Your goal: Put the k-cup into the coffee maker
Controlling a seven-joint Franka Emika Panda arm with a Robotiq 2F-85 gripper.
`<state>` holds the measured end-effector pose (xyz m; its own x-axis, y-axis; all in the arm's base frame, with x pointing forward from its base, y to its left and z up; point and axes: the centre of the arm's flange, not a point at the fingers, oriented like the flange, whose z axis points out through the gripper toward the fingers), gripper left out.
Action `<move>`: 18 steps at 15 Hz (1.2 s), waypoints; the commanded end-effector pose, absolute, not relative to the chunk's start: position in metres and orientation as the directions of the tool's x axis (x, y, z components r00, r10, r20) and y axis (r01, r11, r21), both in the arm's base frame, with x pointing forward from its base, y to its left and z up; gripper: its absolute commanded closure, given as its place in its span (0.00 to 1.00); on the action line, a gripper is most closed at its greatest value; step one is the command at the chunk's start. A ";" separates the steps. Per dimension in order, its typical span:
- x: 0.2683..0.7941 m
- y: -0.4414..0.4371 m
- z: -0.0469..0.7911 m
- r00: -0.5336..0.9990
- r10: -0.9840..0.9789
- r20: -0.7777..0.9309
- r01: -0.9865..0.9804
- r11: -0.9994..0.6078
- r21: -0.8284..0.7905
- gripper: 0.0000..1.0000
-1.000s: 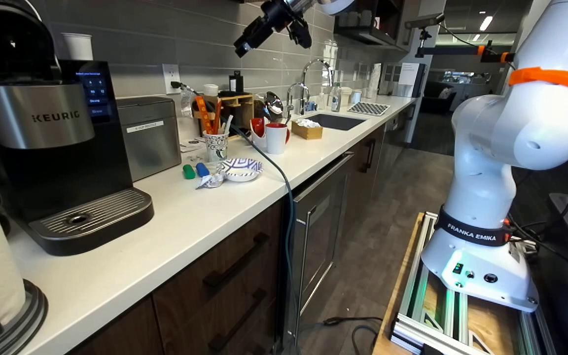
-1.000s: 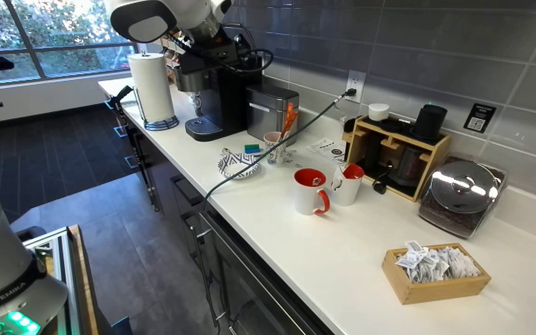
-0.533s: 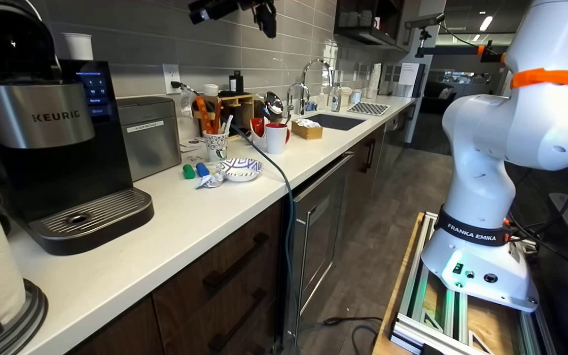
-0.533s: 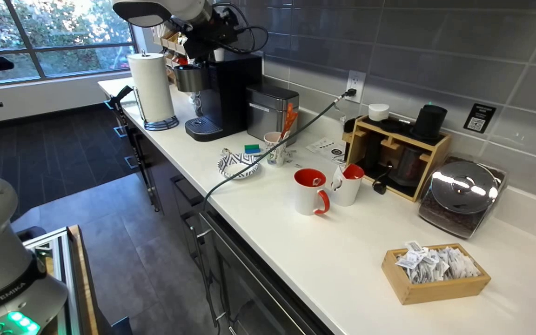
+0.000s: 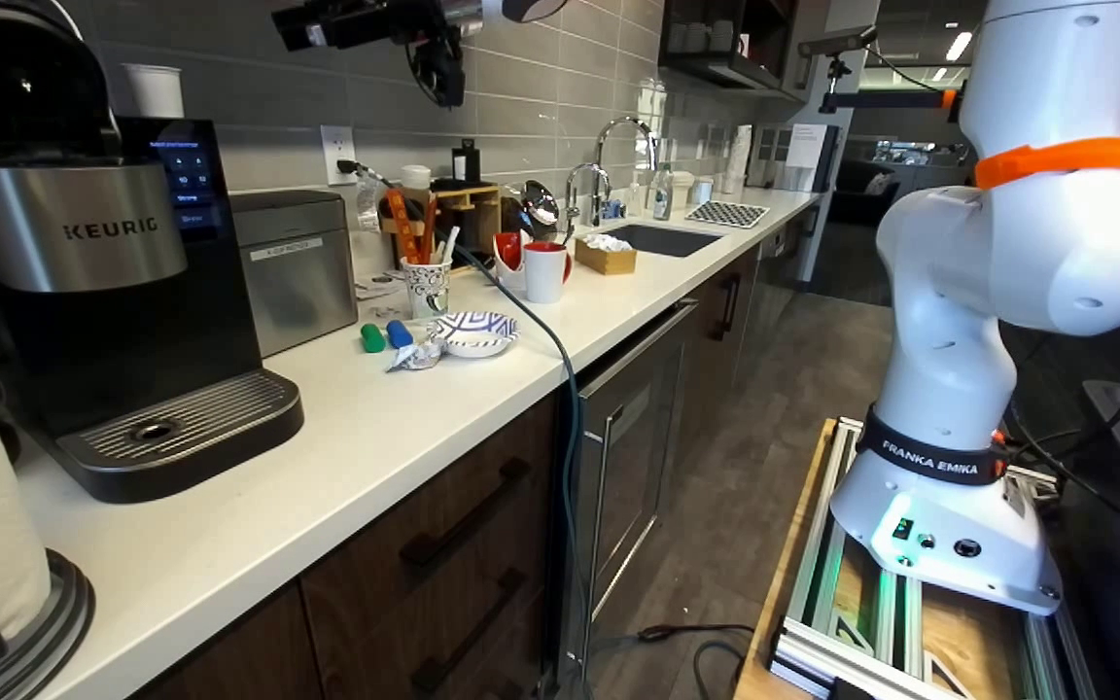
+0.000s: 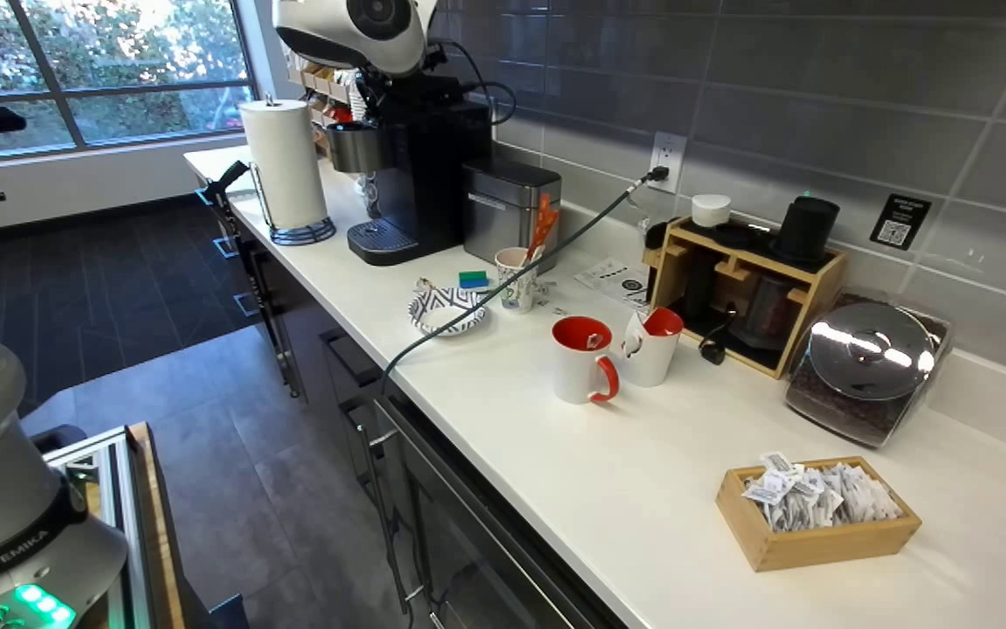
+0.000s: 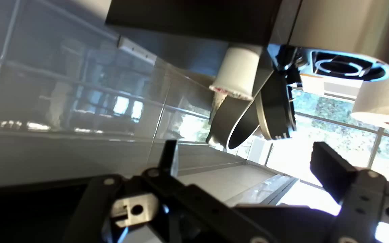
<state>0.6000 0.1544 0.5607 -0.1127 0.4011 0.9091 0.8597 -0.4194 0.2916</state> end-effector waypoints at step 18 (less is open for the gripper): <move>0.646 0.221 0.526 0.163 0.242 0.956 0.838 -0.546 -0.004 0.00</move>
